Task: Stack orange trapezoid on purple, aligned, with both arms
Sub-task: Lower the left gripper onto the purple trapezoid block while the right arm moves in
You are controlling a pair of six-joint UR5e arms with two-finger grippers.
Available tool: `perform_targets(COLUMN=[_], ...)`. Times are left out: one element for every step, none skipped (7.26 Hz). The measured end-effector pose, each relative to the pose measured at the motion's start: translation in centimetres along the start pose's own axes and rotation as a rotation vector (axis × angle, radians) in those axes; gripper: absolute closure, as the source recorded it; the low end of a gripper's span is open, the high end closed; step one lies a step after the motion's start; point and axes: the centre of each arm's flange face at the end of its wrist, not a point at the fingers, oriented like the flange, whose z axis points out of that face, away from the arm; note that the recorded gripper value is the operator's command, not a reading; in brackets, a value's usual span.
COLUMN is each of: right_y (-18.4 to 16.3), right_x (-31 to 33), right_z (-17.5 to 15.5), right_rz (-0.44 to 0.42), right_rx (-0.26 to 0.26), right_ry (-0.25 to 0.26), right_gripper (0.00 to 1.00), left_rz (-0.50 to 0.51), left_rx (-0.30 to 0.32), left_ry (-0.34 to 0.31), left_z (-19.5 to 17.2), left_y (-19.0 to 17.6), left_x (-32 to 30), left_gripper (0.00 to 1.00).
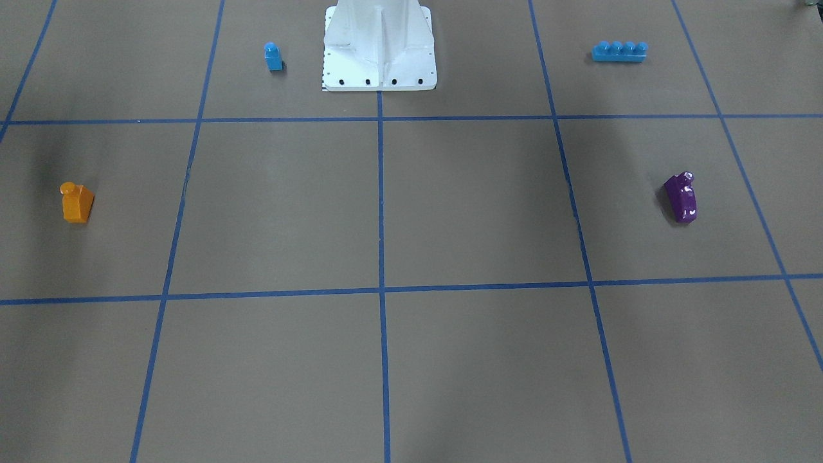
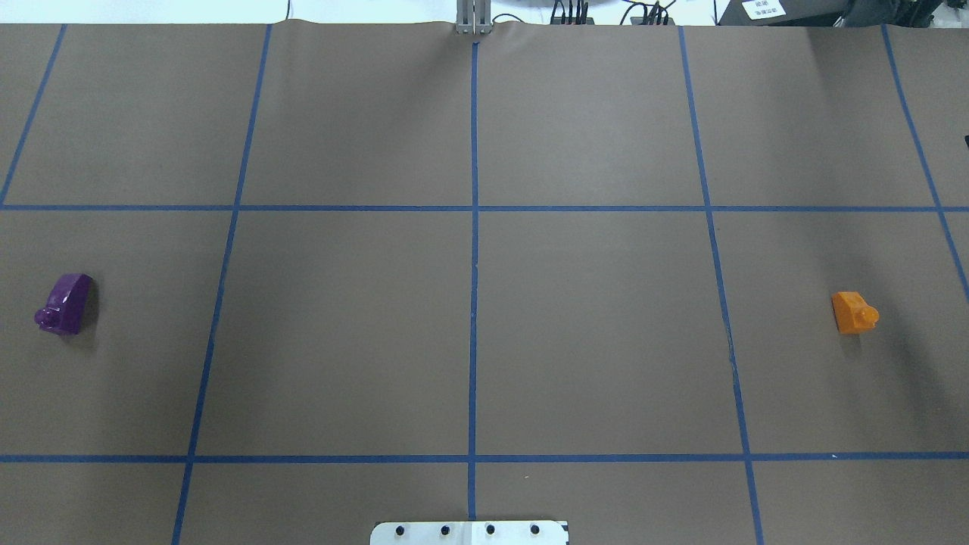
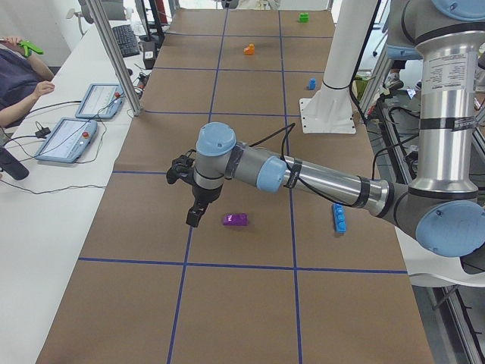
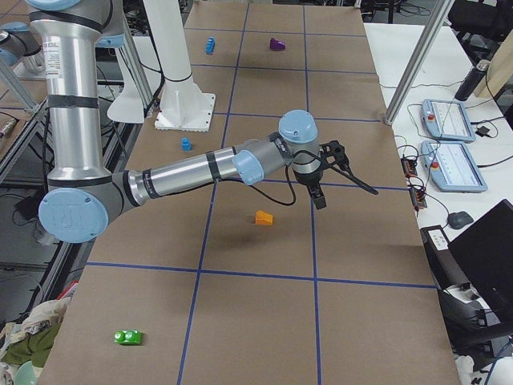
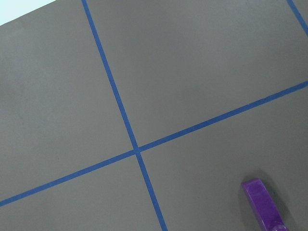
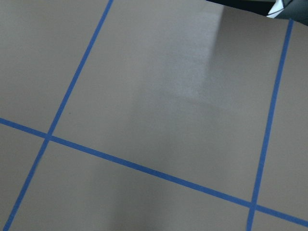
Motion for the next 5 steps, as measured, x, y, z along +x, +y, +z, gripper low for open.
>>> perform_targets(right_y=[-0.9,-1.5,-1.6,-1.7,-1.7], right_x=[-2.1,-4.1,-5.5,-6.2,-6.5], right_z=[1.7,3.3,4.3,4.7,4.8], right_rz=[-0.078,-0.129,-0.144,-0.147,-0.148], right_rx=[0.027,0.038,0.037,0.036,0.036], right_ry=[-0.028,-0.058,-0.077,-0.086,-0.091], right_gripper=[0.00,0.00,0.00,0.00,0.00], left_rz=[0.010,0.012,-0.018,-0.067,-0.115], left_rx=[-0.011,-0.038,-0.053,-0.041,-0.010], left_ry=[0.029,0.088,0.134,0.153,0.157], left_z=[1.1,3.1,5.1,7.2,10.0], left_y=[0.0,-0.1,-0.1,0.7,2.2], left_x=[1.1,3.1,4.9,5.9,6.3], left_gripper=[0.00,0.00,0.00,0.00,0.00])
